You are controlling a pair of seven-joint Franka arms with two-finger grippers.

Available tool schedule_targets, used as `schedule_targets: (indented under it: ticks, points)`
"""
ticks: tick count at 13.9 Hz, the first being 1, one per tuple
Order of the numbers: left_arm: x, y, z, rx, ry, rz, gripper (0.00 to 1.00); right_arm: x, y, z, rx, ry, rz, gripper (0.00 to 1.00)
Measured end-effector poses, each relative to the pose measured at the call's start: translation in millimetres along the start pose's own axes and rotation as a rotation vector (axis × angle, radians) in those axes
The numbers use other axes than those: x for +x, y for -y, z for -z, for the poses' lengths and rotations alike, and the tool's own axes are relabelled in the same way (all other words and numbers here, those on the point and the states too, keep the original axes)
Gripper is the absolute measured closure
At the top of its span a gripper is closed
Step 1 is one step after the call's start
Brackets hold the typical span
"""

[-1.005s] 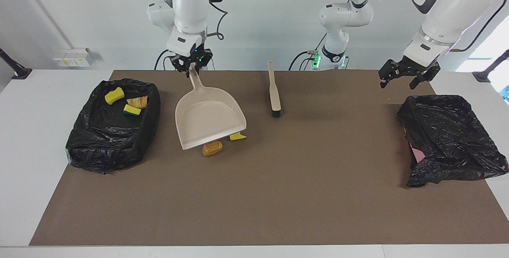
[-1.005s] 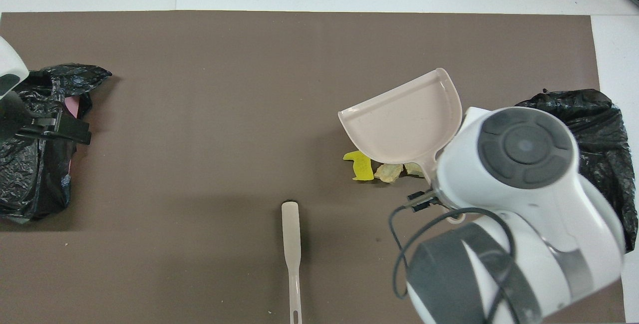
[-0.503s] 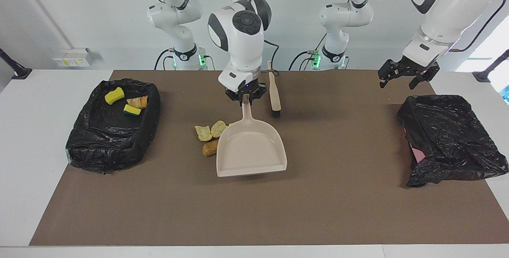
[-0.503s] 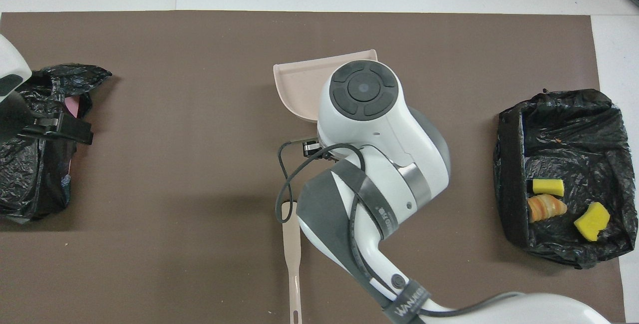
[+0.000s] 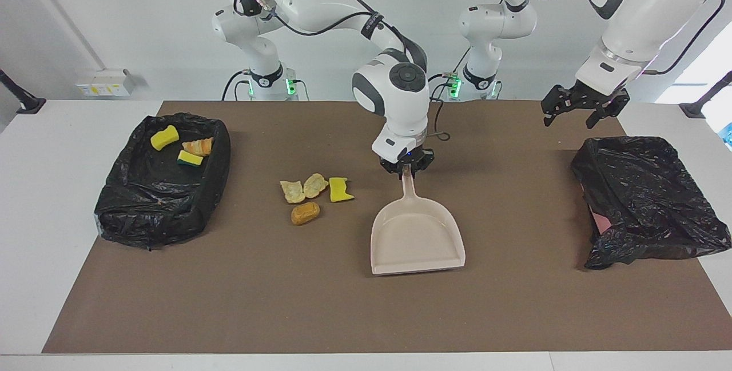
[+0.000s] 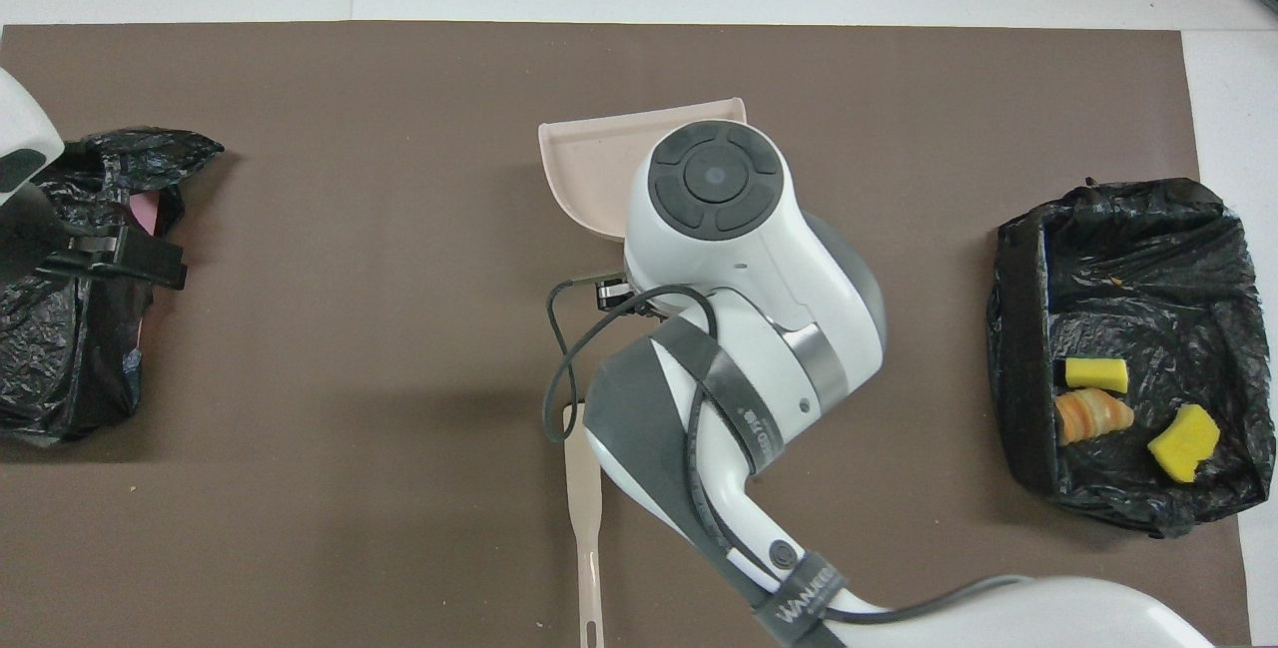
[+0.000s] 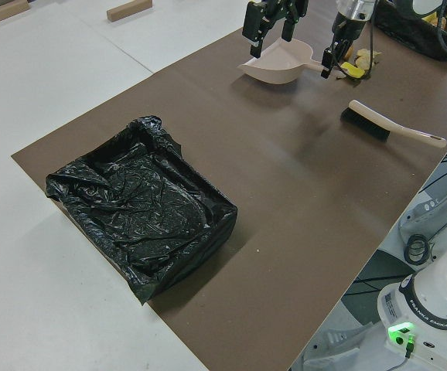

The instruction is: Sweep and dump trash in bin

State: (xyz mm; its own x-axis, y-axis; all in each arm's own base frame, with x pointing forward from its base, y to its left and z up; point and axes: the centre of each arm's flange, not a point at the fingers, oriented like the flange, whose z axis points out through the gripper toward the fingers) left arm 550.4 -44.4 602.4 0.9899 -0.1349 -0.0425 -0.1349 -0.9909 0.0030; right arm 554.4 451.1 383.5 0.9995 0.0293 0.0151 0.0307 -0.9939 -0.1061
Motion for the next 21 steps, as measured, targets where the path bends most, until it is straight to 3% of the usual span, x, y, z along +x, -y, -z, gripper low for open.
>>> schedule_targets:
  ticks: [8, 9, 14, 17, 21]
  points:
    - [1.5, -9.6, -4.1, 0.000, 0.000, -0.021, 0.00, 4.9, -19.1, -26.0, -0.003, 0.003, -0.025, 0.67]
    - [3.2, -16.2, -6.8, 0.001, -0.007, -0.033, 0.00, 3.5, -17.1, -25.6, -0.003, 0.003, -0.021, 0.62]
    - [17.7, -50.5, -36.8, 0.002, -0.066, -0.094, 0.00, -12.6, -14.3, 3.8, -0.018, -0.003, -0.002, 0.04]
    - [33.5, -68.3, -60.9, -0.001, -0.096, -0.123, 0.00, -47.0, -26.0, 30.7, -0.039, -0.004, 0.011, 0.00]
    - [51.9, -122.0, -103.0, -0.009, -0.079, -0.159, 0.00, -138.6, -14.0, 49.5, -0.032, 0.045, 0.069, 0.00]
